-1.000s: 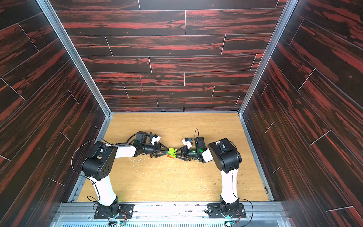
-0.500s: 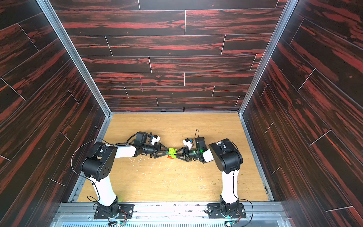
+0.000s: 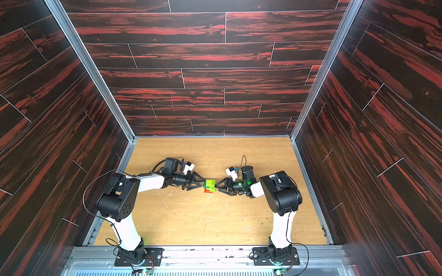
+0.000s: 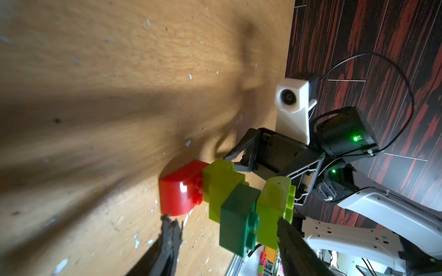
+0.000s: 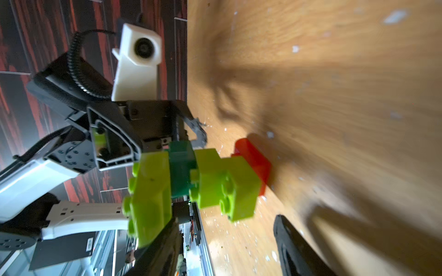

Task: Assemble the letter s with lego
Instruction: Assemble the lego brick with the lego brick, then adjust the lego brick at the center of the board.

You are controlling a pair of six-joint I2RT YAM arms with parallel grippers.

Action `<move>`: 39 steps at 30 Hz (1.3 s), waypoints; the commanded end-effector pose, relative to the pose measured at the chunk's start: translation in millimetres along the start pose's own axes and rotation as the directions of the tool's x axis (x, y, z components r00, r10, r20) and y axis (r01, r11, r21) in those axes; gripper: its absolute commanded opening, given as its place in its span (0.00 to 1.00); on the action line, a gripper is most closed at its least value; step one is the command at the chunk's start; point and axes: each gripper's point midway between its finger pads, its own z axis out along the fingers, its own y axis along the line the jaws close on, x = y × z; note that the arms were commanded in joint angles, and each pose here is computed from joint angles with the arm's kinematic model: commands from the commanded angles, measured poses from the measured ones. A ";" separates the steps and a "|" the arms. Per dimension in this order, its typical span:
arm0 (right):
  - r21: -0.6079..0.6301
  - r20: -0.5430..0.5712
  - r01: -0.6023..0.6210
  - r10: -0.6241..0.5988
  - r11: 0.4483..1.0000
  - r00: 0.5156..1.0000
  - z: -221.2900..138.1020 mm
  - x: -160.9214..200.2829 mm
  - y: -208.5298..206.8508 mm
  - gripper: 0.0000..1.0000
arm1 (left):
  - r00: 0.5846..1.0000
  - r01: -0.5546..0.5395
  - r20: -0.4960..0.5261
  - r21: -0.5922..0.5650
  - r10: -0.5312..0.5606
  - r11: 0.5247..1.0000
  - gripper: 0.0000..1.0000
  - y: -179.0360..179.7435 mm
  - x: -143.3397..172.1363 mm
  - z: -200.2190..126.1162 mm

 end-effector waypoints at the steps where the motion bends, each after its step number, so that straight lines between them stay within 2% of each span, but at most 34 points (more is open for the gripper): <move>1: 0.046 0.021 0.093 -0.094 0.995 0.995 -11.5 -0.6 7.6 0.66 | 0.997 -0.068 0.038 -0.033 0.069 0.997 0.68 -14.5 -8.3 -18.6; 6: 0.136 0.056 0.248 -0.257 0.959 0.965 -27.9 -5.4 15.6 0.66 | 0.993 -0.110 0.029 -0.148 0.115 0.983 0.69 -9.4 -9.4 -31.2; 9: 0.199 0.088 0.393 -0.416 0.898 0.905 -40.3 -10.8 27.7 0.66 | 0.983 -0.158 0.063 -0.215 0.175 0.964 0.69 -16.0 -11.3 -49.3; 11: 0.226 0.102 0.494 -0.525 0.840 0.845 -46.7 -12.9 37.0 0.65 | 0.978 -0.168 0.075 -0.269 0.194 0.948 0.70 -11.9 -11.3 -59.6; 13: 0.260 0.094 0.603 -0.642 0.754 0.761 -50.3 -12.1 43.3 0.64 | 0.971 -0.190 0.081 -0.313 0.226 0.930 0.70 -10.2 -8.6 -68.2; 17: 0.274 0.066 0.742 -0.782 0.612 0.620 -45.6 -4.1 54.3 0.63 | 0.965 -0.193 0.107 -0.331 0.240 0.924 0.71 -9.2 -5.0 -80.3; 22: 0.397 -0.039 0.878 -0.951 0.268 0.308 -26.5 3.1 48.6 0.63 | 0.965 -0.183 0.123 -0.325 0.233 0.928 0.71 -7.0 1.0 -88.2; 24: 0.373 -0.036 0.909 -0.975 0.189 0.217 -18.3 5.2 54.6 0.63 | 0.965 -0.180 0.124 -0.322 0.230 0.929 0.71 -7.3 2.5 -89.2; 25: 0.358 -0.049 0.919 -0.979 0.168 0.198 -13.3 4.0 53.3 0.63 | 0.966 -0.179 0.122 -0.321 0.228 0.930 0.71 -6.9 3.4 -89.4; 28: 0.290 -0.129 0.944 -0.971 0.158 0.202 0.3 3.7 40.1 0.65 | 0.966 -0.180 0.120 -0.317 0.228 0.931 0.71 -8.0 4.9 -90.5; 31: 0.281 -0.141 0.949 -0.972 0.145 0.190 7.5 -2.0 34.7 0.67 | 0.967 -0.178 0.119 -0.317 0.225 0.932 0.71 -7.2 6.4 -91.2; 39: 0.147 -0.186 0.968 -0.956 0.202 0.228 27.9 4.8 22.5 0.67 | 0.969 -0.180 0.108 -0.301 0.221 0.937 0.71 -8.5 5.5 -88.5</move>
